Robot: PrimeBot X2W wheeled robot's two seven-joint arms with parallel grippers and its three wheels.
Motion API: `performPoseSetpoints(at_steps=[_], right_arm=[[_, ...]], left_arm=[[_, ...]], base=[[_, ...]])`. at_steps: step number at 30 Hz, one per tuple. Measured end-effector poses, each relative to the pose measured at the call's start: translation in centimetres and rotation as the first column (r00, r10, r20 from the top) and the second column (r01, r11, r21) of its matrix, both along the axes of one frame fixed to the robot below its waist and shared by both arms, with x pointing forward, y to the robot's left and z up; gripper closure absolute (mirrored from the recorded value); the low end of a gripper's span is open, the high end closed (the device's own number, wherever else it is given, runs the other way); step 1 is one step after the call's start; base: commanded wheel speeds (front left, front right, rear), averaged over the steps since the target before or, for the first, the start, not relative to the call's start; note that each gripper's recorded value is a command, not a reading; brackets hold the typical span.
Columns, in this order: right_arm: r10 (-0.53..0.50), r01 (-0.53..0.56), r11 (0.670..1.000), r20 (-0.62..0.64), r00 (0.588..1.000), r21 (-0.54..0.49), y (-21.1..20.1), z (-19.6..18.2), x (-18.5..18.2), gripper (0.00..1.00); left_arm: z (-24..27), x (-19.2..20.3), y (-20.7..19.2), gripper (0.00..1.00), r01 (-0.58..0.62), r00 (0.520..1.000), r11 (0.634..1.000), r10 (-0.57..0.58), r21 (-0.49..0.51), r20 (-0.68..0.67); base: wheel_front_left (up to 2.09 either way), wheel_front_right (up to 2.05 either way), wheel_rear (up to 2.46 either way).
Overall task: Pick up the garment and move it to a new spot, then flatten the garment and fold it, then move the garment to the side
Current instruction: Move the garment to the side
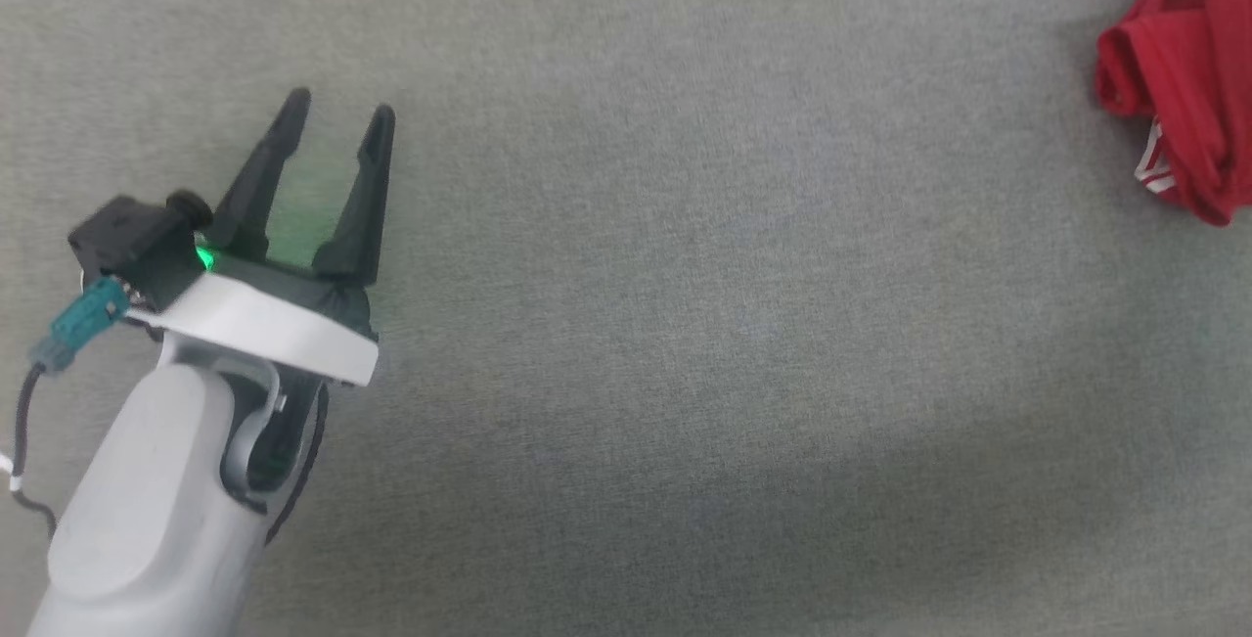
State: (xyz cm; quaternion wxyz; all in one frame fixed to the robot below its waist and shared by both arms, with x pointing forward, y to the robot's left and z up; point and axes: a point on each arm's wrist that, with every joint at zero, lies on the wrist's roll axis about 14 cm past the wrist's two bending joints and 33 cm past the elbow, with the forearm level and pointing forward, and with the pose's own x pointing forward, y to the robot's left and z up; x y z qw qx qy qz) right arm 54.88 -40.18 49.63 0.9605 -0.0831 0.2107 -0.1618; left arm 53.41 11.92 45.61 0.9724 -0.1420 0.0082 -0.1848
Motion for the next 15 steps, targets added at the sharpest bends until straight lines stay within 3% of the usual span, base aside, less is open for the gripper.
performPoseSetpoints(at_steps=[6, 15], right_arm=[[0.092, -0.096, 0.995, 0.126, 0.988, 0.019, 3.4, 2.0, 0.2, 0.00], [0.260, -0.287, 0.956, 0.278, 0.925, 0.063, 11.0, 3.4, -1.5, 0.00]], left_arm=[[1.9, -1.5, 2.5, 0.00, -0.074, 0.997, 0.996, 0.072, 0.042, 0.037], [4.2, -5.9, 7.8, 0.00, -0.225, 0.973, 0.971, 0.220, 0.077, 0.066]], base=[[0.00, 0.00, 0.00], [0.00, 0.00, 0.00]])
